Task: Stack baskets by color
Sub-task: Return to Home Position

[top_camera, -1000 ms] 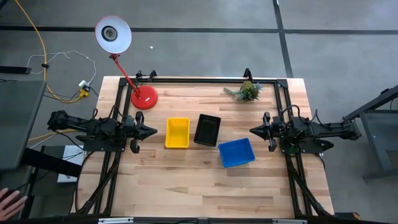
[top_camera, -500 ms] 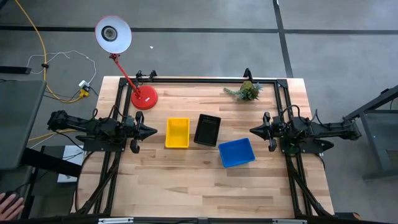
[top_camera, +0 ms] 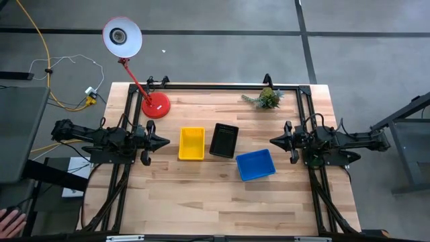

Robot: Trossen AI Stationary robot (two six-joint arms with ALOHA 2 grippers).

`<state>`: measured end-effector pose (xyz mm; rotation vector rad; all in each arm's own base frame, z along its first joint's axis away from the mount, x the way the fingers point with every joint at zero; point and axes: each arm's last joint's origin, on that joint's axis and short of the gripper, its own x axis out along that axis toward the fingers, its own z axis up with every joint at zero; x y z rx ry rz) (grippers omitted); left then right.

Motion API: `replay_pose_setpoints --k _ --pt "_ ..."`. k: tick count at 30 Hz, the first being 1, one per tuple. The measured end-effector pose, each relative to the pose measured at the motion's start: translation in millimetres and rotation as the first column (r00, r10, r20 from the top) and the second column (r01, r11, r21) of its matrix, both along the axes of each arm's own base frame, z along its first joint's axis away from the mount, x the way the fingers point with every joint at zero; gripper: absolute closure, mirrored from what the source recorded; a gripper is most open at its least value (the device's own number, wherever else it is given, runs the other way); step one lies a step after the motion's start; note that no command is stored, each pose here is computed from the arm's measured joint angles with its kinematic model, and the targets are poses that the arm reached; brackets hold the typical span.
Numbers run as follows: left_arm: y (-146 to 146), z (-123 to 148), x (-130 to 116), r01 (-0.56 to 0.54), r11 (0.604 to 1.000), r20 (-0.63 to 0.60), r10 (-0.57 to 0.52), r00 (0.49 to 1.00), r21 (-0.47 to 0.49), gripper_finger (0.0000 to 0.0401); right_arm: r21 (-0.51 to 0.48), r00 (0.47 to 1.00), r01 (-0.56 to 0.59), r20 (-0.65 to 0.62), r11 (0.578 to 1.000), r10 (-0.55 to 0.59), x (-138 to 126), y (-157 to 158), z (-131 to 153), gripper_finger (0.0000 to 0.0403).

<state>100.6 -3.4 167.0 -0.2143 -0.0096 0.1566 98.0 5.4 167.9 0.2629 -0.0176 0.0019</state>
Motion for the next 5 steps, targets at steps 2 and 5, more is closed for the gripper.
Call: replay_pose_setpoints --k 2,5 --pt "0.0 0.0 0.0 0.000 1.000 0.000 0.000 1.000 0.000 0.0400 0.000 1.000 0.000 0.000 1.000 0.000 0.0 0.0 0.0 0.0402" --pt "0.0 0.0 0.0 0.000 1.000 0.000 0.000 1.000 0.000 0.0400 0.000 1.000 0.000 0.000 1.000 0.000 0.0 0.0 0.0 0.0402"
